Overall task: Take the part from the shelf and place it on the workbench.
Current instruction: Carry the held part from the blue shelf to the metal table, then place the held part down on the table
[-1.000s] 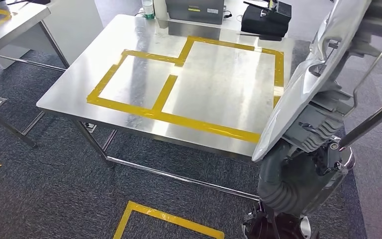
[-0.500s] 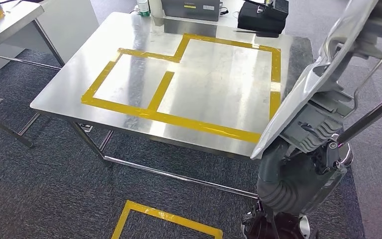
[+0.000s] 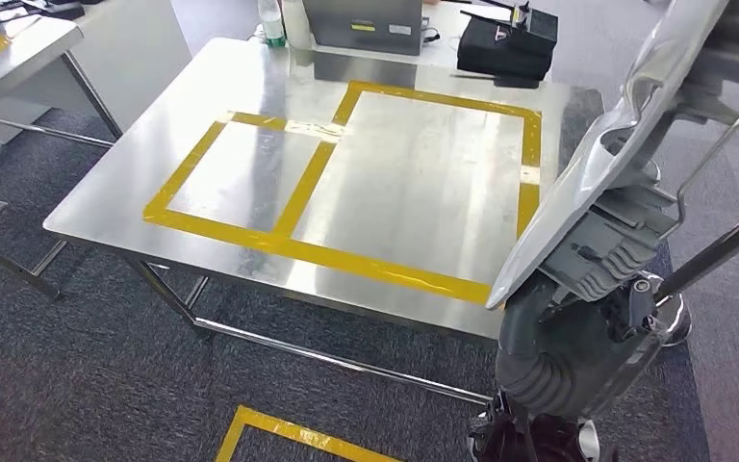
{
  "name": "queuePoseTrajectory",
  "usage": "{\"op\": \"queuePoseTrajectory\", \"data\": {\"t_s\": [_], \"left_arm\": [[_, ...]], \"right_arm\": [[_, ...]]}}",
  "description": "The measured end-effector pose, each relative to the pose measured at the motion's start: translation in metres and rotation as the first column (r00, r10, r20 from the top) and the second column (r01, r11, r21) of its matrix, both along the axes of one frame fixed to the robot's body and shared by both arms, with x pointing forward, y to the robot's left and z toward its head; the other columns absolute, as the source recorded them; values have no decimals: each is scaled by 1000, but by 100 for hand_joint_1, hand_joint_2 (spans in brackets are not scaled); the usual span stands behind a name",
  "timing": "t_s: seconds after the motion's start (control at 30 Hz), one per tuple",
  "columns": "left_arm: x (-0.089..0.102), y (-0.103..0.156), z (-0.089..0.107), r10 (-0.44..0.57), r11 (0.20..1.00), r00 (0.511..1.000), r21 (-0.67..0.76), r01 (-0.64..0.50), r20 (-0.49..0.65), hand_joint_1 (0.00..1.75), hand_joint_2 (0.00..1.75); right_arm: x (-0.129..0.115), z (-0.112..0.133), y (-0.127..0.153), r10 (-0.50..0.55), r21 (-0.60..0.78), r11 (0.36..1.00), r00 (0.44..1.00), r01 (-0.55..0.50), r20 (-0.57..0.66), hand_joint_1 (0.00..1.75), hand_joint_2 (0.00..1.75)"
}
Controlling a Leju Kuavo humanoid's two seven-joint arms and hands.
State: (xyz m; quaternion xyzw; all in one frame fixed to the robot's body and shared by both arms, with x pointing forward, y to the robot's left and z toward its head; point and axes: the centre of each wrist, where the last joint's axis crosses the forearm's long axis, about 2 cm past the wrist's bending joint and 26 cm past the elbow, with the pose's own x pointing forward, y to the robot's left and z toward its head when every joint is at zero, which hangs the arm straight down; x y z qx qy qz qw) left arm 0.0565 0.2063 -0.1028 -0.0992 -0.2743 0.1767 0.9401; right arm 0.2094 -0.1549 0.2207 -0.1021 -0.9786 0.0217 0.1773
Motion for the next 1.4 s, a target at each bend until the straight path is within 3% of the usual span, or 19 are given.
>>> {"op": "queuePoseTrajectory", "data": {"t_s": [0.93,1.17,1.4], "left_arm": [[5,-4,1,-5,999,1000,32,5,4,0,175],[6,-5,2,-3,1000,1000,31,2,19,0,175],[5,-4,1,-1,999,1000,33,0,28,0,175]], "right_arm": [[3,2,1,11,-3,1000,1000,-11,0,175,175],[22,2,8,81,-83,993,996,-85,-44,175,175],[48,-8,13,67,-166,983,993,-83,-99,175,175]]}}
